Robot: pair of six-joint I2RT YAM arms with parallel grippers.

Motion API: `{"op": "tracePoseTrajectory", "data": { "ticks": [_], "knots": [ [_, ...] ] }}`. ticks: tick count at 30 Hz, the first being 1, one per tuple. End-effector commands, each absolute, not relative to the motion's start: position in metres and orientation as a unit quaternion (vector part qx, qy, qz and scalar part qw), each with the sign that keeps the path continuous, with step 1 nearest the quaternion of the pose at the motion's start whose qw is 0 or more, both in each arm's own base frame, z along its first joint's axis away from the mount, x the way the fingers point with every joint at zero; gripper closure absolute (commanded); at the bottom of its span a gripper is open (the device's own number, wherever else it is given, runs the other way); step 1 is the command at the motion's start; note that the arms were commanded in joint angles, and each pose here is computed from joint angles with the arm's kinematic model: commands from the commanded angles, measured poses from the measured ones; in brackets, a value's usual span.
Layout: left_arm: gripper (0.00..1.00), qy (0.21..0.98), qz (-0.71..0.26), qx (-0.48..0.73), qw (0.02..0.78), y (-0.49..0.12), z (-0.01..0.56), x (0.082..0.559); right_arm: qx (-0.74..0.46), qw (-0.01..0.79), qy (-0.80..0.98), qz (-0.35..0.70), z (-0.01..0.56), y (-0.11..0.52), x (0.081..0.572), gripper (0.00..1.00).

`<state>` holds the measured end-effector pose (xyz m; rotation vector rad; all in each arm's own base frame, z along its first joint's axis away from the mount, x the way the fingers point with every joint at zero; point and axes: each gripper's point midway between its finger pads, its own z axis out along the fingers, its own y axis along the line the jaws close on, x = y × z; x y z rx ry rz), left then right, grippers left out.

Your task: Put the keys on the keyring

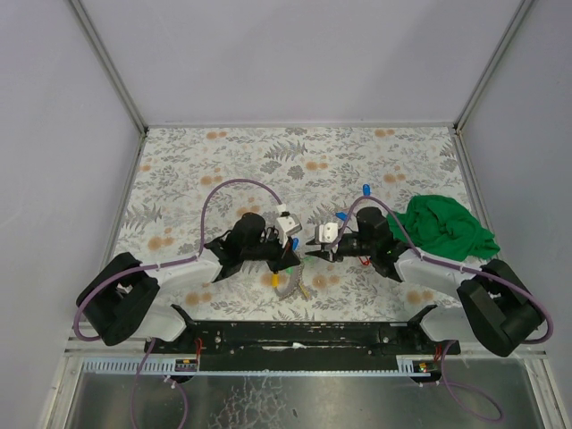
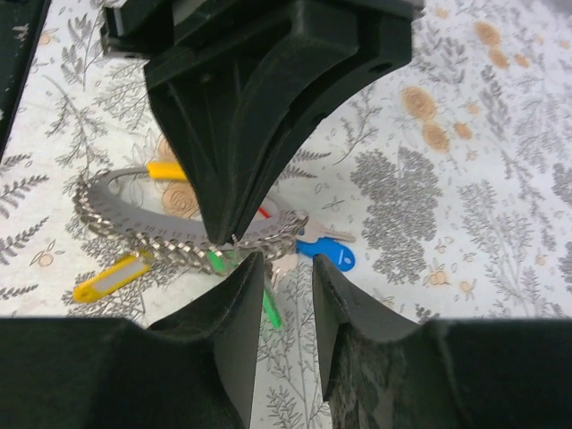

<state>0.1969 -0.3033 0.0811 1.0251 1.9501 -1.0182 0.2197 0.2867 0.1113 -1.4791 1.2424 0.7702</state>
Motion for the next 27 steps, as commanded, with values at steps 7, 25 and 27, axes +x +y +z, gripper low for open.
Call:
{"op": "tracePoseTrajectory", "data": {
  "ticks": [7,25,27],
  "knots": [
    [1.00,0.711,-0.407,0.437,0.371,-0.314,0.101,0.194,-0.640,0.476,0.487,0.355,0.106,0.297,0.209,0.65],
    [1.00,0.704,-0.408,0.441,0.379,-0.315,0.104,0.194,-0.639,0.448,0.477,0.405,0.096,0.307,0.200,0.71],
    [1.00,0.703,-0.409,0.441,0.380,-0.315,0.104,0.193,-0.639,0.447,0.477,0.406,0.094,0.306,0.199,0.72]
  ]
}}
